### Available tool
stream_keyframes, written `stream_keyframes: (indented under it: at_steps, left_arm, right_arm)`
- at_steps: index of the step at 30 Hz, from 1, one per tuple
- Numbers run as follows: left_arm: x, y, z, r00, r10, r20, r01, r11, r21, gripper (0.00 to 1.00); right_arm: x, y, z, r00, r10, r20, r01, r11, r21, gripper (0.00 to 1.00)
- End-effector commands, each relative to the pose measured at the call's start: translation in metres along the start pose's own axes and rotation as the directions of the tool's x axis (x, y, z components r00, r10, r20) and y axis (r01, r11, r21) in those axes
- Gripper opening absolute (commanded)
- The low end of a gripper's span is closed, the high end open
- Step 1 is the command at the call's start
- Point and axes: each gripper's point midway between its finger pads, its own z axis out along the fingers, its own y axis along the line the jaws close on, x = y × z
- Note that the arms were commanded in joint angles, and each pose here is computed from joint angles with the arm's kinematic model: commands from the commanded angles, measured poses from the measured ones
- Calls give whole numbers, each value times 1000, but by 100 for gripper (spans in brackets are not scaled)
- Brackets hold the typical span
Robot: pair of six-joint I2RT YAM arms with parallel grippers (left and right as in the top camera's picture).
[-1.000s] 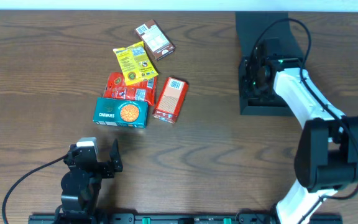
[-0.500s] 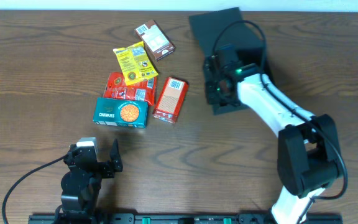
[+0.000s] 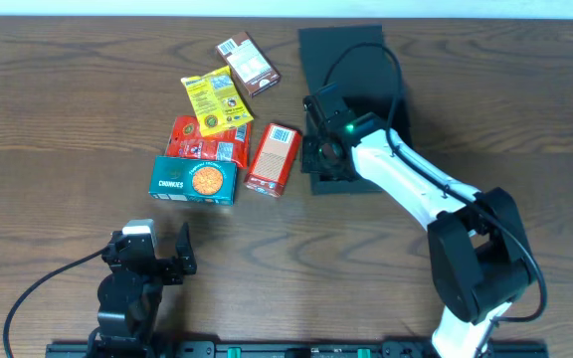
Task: Pack container
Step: 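Push the black box leftward toward the snacks with the right gripper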
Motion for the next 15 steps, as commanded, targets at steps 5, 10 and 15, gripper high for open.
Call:
stream_keyframes:
  at_steps: [5,10,15]
  left_arm:
    - [7,4,3,1000,-4,-11,3,1000,-21,95]
    - [6,4,3,1000,-4,-10,3,1000,-21,95]
    - [7,4,3,1000,-4,-11,4,1000,-21,95]
  right_arm:
    - [9,25,1,993,113,-27,-114,992,-57,1]
    - [17,35,1,998,51,-37,-54,996,-66,1]
    - [26,43,1,999,-17,-44,14,997,-74,9]
